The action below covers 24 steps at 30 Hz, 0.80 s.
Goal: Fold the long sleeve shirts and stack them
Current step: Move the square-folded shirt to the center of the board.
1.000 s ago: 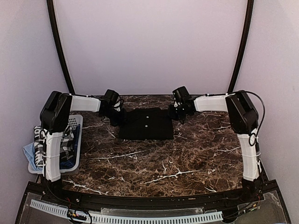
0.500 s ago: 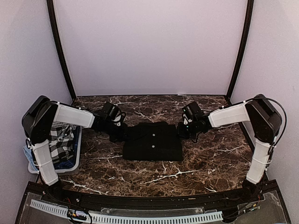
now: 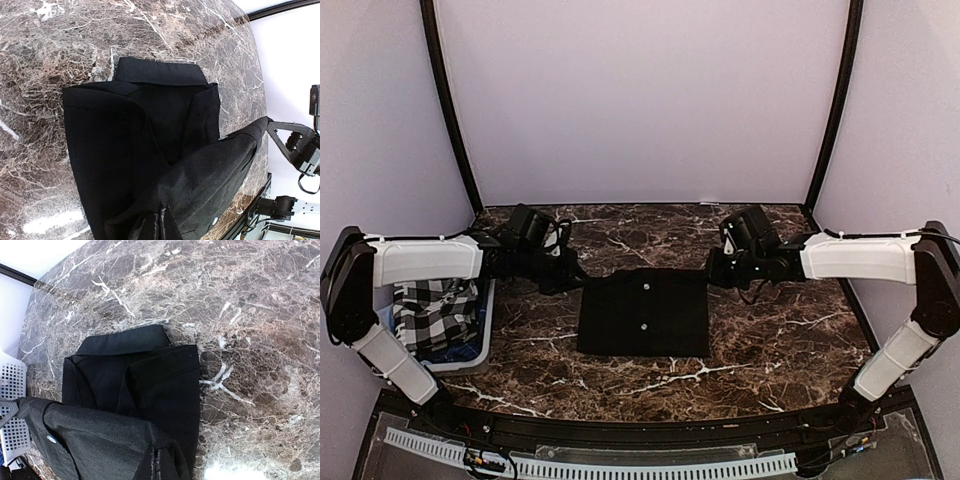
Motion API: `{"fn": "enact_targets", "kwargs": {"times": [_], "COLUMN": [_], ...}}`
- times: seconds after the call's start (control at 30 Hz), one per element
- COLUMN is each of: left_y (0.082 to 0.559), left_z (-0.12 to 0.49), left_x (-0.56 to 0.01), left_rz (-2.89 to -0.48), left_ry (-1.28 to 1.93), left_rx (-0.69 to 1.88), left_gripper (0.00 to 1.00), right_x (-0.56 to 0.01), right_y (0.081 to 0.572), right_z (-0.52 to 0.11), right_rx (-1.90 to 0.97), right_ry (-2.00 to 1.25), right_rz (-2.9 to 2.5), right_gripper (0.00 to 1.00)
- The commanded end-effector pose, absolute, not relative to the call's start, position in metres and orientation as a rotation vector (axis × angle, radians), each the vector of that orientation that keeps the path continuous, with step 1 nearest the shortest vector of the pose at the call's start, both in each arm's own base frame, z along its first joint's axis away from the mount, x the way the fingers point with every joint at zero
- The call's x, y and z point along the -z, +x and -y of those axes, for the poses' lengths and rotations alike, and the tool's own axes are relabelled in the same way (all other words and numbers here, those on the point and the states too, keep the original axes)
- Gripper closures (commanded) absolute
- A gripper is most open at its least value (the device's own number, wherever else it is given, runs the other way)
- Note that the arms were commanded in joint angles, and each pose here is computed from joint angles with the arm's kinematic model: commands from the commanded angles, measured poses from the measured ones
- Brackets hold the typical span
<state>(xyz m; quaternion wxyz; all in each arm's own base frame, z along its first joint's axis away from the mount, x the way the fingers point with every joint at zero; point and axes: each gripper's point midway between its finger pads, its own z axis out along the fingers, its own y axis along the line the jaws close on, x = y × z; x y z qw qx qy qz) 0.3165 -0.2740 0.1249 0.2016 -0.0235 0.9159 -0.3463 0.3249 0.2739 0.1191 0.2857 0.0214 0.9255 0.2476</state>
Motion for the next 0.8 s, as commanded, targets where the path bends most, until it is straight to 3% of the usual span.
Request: {"fn": "enact_targets", "kwargs": {"times": [0.0, 0.77], "left_y": [0.32, 0.34], "left_z": [0.269, 0.265], "left_x": [-0.144, -0.224], "left_rz": [-2.519, -2.392], "left_ry": [-0.068, -0.018], "left_rx": [0.954, 0.999], "left_gripper": [1.0, 1.0], "right_x": [-0.142, -0.248], "right_y": [0.336, 0.347], "right_z": [-0.28, -0.292], "right_rx": [-0.658, -0.749], "right_ry": [0.056, -0.029], "right_rz": [-2.405, -2.201], "right_gripper": [1.0, 1.0]}}
